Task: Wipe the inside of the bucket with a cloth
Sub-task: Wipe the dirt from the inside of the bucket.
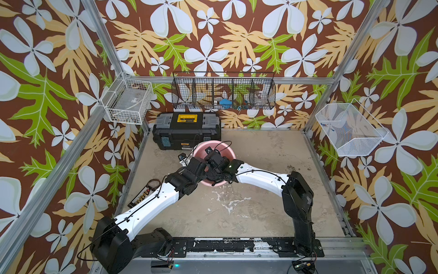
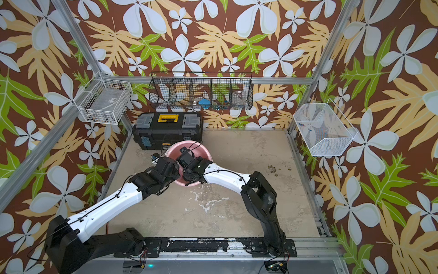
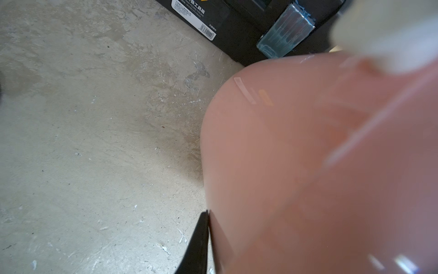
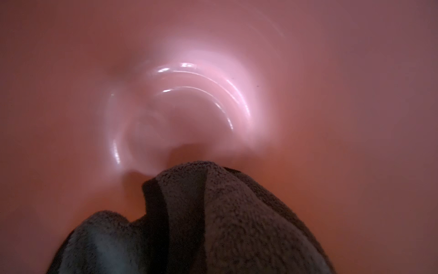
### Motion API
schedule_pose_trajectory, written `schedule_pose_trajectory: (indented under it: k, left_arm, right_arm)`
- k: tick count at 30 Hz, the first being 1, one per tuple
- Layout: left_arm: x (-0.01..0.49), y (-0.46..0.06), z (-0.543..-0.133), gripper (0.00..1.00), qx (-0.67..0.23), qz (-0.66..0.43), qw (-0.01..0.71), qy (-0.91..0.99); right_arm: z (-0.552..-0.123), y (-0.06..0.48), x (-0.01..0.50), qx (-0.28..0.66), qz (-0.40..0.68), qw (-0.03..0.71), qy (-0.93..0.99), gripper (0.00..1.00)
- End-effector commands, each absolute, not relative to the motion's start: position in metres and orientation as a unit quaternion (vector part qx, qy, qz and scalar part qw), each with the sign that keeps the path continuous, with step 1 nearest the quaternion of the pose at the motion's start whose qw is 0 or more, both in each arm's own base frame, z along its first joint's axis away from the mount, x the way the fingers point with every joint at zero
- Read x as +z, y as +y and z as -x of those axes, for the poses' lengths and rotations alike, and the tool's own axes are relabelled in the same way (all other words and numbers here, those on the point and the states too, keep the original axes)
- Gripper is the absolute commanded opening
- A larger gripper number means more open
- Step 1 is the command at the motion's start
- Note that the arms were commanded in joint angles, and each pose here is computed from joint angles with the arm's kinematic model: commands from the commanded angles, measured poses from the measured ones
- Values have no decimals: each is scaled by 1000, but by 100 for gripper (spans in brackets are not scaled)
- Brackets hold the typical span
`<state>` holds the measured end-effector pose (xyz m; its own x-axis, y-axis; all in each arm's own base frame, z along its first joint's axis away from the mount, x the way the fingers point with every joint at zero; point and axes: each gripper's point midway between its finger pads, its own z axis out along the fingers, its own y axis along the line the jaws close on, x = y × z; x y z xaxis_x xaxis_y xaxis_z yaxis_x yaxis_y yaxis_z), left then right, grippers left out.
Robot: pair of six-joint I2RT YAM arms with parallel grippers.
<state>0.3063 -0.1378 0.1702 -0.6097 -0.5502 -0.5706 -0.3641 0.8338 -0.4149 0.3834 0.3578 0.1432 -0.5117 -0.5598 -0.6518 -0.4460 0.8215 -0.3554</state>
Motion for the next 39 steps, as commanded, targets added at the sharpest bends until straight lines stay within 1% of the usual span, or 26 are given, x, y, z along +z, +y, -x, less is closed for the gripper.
schedule_pose_trajectory:
  k: [1, 10, 19, 29, 33, 39]
  left_arm:
    - [178, -136, -311, 0, -131, 262, 375, 880]
    - [176, -140, -317, 0, -119, 250, 366, 888]
    - [187, -146, -324, 0, -127, 250, 367, 887]
    - [190, -152, -324, 0, -137, 243, 355, 892]
    - [192, -159, -321, 0, -168, 244, 352, 888]
    - [192, -167, -319, 0, -192, 240, 343, 888]
  right_arm:
    - [-393, 336, 160, -118, 277, 415, 858, 0]
    - [-396, 316, 219, -142, 252, 461, 839, 0]
    - [-376, 291, 259, -121, 226, 488, 834, 0]
    - [-353, 249, 328, -95, 168, 558, 807, 0]
    - [-344, 262, 335, -23, 173, 572, 801, 0]
    - [-349, 319, 313, 81, 203, 545, 810, 0]
